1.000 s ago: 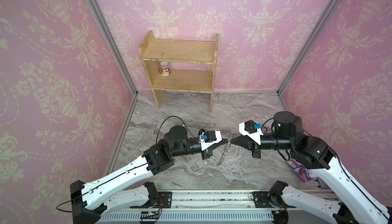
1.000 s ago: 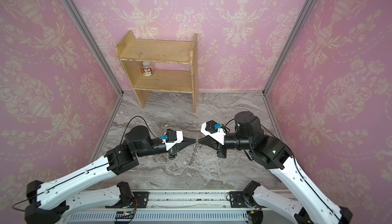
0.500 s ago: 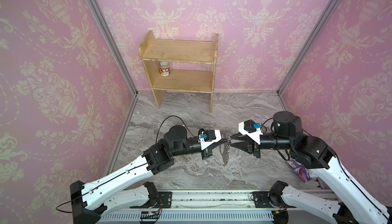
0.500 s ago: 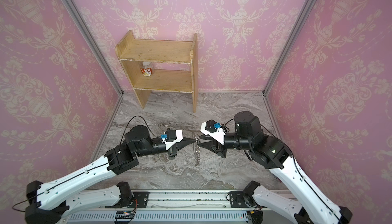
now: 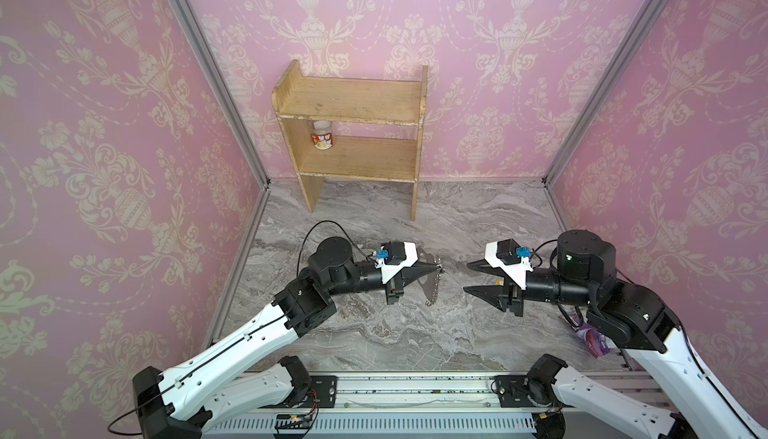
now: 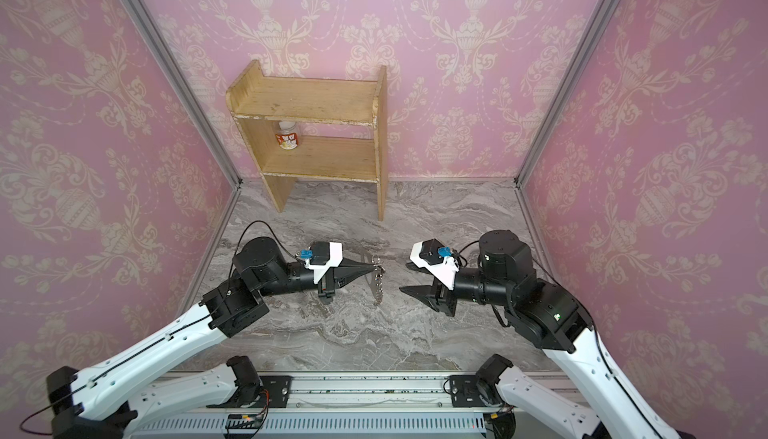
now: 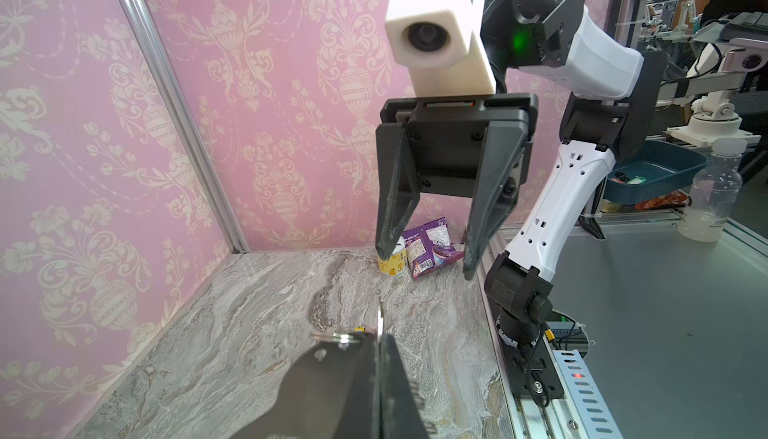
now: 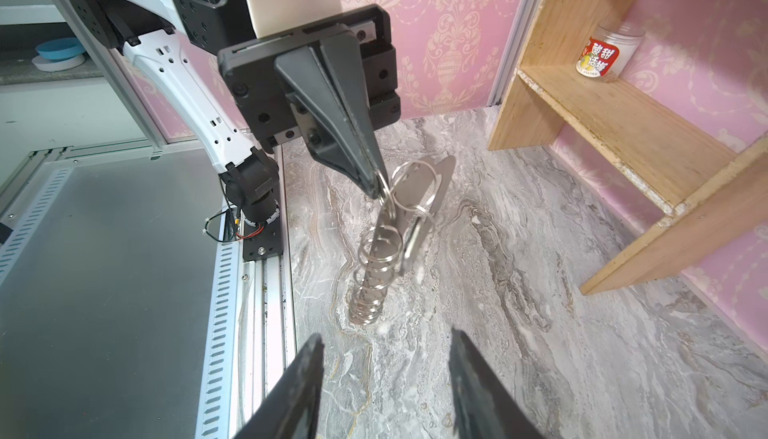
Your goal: Put the keys on the keyring
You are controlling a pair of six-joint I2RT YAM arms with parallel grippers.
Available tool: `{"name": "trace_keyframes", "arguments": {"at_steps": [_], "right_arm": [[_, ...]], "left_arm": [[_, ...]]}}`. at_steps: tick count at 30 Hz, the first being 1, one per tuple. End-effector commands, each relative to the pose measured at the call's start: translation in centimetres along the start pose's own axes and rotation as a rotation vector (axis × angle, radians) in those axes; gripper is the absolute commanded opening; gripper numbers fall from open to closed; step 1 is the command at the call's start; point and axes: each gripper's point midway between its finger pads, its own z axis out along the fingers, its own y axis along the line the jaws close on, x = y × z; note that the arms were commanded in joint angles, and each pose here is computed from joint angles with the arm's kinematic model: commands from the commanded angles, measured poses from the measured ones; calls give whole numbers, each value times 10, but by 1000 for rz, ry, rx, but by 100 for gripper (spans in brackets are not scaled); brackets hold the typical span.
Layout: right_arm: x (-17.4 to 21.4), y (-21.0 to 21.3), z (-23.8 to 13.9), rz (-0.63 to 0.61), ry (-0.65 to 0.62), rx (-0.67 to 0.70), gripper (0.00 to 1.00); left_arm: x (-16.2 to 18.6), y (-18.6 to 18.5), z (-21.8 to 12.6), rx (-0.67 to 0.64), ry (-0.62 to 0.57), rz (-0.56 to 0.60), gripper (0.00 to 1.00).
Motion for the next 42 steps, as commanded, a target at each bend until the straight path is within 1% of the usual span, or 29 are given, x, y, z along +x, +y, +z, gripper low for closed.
{"name": "trace_keyframes", "arguments": {"at_steps": [1,2,5,8,10,12,14,18,22,24,26,29,35,39,42], "right_arm": [[13,-28,8,100,47,127,56],[17,-37,10,141,63,169,58],[52,-63,20,299,160,293,62],[86,-83,24,477,224,412,70],[109,-96,23,572,260,503,76],[142,-113,16,704,304,623,80],[175,-126,12,832,348,711,82],[238,-150,2,1045,393,852,89],[279,-172,-15,1129,416,993,93],[299,-181,-21,1175,451,1050,96],[317,-187,-21,1226,473,1069,96],[337,-197,-21,1231,508,1091,98],[354,-213,-13,1255,542,1054,98],[369,-210,-2,1280,578,1002,99],[373,-205,6,1313,598,951,100]], "left_arm": [[0,-3,-4,14,-7,16,0],[3,-2,-5,5,1,18,0],[7,-1,-7,-14,8,15,0],[12,0,-9,-24,21,14,0],[16,1,-11,-35,31,19,0],[21,3,-12,-48,38,22,0],[24,4,-12,-55,37,19,0],[31,3,-14,-54,44,16,0],[33,5,-18,-70,51,20,0],[35,5,-18,-69,54,15,0],[37,6,-19,-70,59,14,0],[40,7,-19,-73,66,12,0],[42,9,-19,-83,66,5,0],[45,11,-19,-87,62,-9,0],[47,11,-17,-88,62,-18,0]]}}
